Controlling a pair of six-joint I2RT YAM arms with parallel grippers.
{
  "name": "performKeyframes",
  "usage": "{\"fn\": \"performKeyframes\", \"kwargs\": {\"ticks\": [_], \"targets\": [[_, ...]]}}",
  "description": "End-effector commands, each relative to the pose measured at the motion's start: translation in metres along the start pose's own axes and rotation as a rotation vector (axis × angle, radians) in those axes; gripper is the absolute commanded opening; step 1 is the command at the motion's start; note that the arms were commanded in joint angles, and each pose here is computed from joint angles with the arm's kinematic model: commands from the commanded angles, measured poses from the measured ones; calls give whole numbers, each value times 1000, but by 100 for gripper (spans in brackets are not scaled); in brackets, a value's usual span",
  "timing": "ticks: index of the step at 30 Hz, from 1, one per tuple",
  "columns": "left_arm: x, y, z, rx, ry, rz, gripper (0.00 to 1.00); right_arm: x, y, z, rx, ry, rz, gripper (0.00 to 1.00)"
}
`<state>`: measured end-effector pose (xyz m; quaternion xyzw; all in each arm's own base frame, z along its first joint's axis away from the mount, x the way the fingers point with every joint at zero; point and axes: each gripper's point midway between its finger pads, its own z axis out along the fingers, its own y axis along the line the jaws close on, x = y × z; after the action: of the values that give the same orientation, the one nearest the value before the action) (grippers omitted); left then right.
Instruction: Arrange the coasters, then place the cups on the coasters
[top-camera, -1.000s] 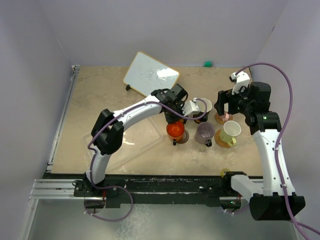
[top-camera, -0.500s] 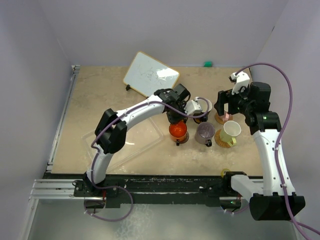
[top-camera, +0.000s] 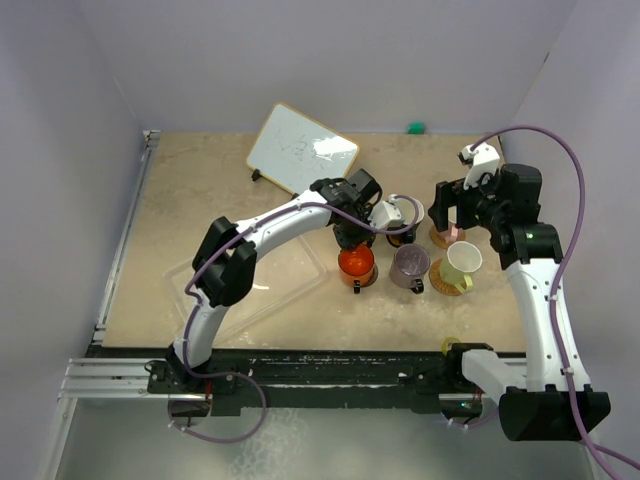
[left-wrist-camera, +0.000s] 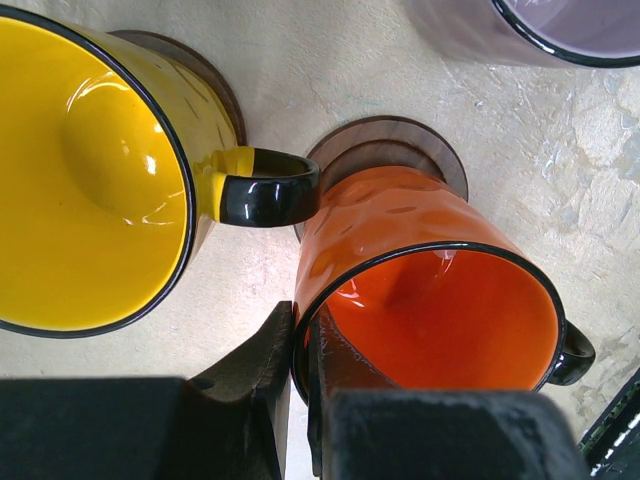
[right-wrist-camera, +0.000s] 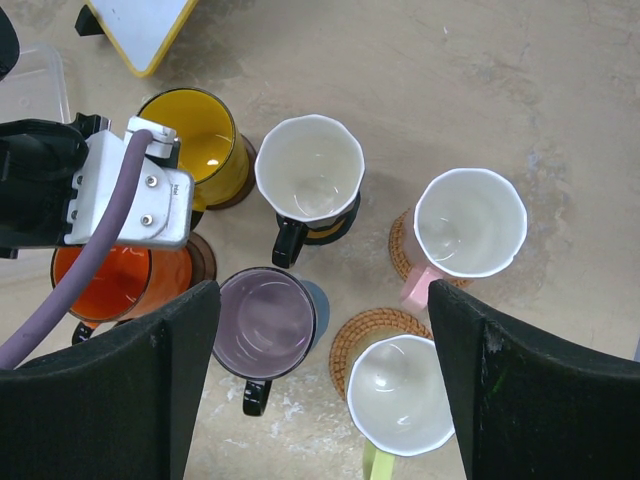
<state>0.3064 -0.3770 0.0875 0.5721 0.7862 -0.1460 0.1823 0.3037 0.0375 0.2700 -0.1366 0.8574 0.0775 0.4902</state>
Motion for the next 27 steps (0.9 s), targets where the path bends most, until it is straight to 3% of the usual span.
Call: {"fn": "performKeyframes", "kwargs": {"ticks": [1, 27], "targets": [[-31, 1, -17, -12, -95, -9, 3, -9, 1, -3, -11, -42, -12, 87], [-39, 3, -21, -11, -89, -49, 3, -9, 0, -3, -4, -45, -13, 88]]}}
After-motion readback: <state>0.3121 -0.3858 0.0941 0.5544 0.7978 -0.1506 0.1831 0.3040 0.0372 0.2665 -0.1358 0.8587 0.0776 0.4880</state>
